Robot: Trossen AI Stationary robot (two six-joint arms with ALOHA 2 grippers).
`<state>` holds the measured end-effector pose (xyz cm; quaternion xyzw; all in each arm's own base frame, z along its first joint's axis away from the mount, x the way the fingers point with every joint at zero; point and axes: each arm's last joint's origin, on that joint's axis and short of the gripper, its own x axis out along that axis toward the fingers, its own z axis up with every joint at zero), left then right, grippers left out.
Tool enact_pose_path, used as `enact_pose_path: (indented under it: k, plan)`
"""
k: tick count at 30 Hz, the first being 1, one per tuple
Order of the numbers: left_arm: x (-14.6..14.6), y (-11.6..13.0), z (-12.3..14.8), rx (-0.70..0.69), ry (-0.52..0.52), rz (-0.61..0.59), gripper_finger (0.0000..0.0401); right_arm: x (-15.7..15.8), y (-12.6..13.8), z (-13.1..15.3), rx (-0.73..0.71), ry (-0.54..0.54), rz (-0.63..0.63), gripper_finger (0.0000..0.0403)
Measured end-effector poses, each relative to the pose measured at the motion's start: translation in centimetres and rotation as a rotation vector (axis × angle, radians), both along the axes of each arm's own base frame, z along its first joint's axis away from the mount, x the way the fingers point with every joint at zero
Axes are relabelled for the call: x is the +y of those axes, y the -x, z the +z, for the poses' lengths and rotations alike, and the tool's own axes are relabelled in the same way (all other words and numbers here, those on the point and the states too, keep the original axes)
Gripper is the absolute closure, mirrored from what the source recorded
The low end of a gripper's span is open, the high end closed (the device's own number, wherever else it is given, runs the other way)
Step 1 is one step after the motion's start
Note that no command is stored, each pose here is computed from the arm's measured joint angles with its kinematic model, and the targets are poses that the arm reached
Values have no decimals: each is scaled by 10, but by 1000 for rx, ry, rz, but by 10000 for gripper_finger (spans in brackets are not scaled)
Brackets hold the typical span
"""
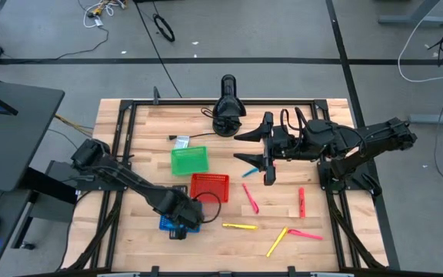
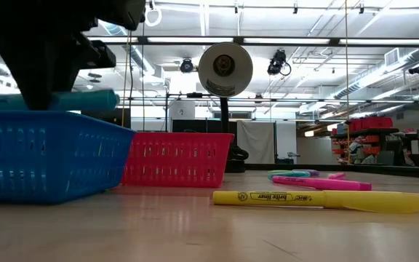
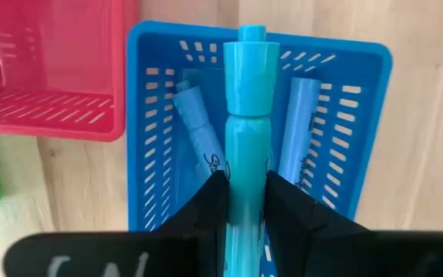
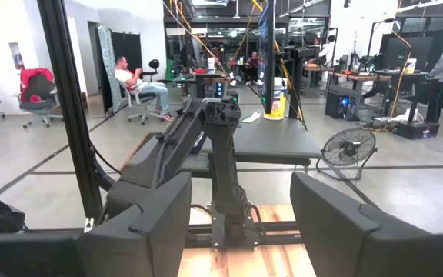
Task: Pick & Place Markers
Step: Put the blue highlighter pen into the blue bin
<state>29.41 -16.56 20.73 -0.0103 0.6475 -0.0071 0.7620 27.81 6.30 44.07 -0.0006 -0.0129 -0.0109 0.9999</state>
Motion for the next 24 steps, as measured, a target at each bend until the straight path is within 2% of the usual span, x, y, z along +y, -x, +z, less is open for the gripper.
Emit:
enact_pose_path:
  k: [12,19,24]
  plan:
    - [-1,8,-33,10,-18,-14,334,0,1,-1,11,1,0,179]
    - [6,5,-35,17,-12,4,333,0,1,-1,10,0,0,179]
    - [8,4,-35,35,20,6,265,0,1,-1,10,3,0,179]
